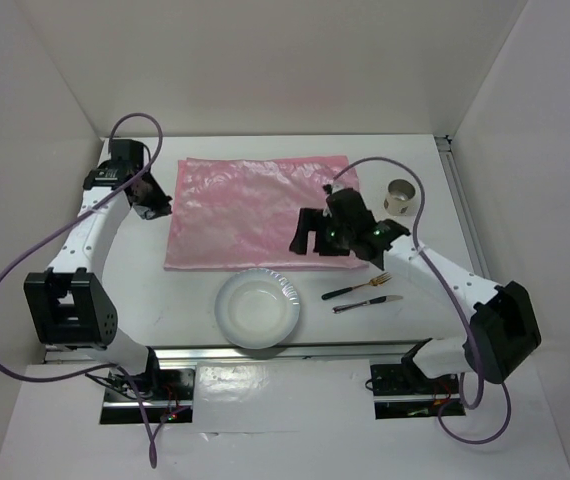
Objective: Set the dinner table for one person
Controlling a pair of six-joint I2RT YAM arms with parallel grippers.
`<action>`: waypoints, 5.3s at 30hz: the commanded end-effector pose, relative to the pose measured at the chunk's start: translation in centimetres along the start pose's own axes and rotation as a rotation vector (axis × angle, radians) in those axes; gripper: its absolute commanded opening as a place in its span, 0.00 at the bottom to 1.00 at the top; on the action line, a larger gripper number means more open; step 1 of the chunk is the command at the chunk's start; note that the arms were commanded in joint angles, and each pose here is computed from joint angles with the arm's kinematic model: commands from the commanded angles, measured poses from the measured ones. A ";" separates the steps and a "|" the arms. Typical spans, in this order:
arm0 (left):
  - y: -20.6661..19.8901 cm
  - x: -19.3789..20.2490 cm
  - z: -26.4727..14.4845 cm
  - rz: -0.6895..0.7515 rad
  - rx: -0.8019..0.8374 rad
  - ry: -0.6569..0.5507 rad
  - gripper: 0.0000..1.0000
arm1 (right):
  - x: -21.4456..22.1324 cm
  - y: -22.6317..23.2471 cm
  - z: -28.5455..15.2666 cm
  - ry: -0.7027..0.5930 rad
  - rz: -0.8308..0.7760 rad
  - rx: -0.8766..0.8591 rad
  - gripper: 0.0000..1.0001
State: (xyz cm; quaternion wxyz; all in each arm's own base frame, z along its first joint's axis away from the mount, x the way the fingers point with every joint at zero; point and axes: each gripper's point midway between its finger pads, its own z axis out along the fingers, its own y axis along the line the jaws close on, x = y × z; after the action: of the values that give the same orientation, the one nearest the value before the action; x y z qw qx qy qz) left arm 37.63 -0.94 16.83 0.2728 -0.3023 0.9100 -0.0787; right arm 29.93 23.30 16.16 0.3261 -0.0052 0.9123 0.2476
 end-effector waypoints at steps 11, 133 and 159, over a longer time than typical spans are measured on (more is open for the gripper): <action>-1.9 -0.8 -4.2 0.056 0.111 -0.047 0.21 | 14.7 3.5 0.5 0.359 -0.087 -0.208 0.98; -2.3 -0.4 -3.3 0.091 0.114 -0.004 0.21 | -9.3 -2.8 17.5 0.124 0.313 -0.365 0.17; -3.3 -0.7 -3.7 0.110 0.154 -0.024 0.21 | -19.3 -13.6 1.9 -0.240 0.164 0.348 1.00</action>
State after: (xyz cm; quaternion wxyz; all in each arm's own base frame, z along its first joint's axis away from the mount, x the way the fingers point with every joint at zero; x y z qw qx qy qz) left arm 37.13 -2.84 20.58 0.2944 -0.2455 0.9157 -0.1204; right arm 48.44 16.10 15.49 0.3440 0.1069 0.9181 0.1653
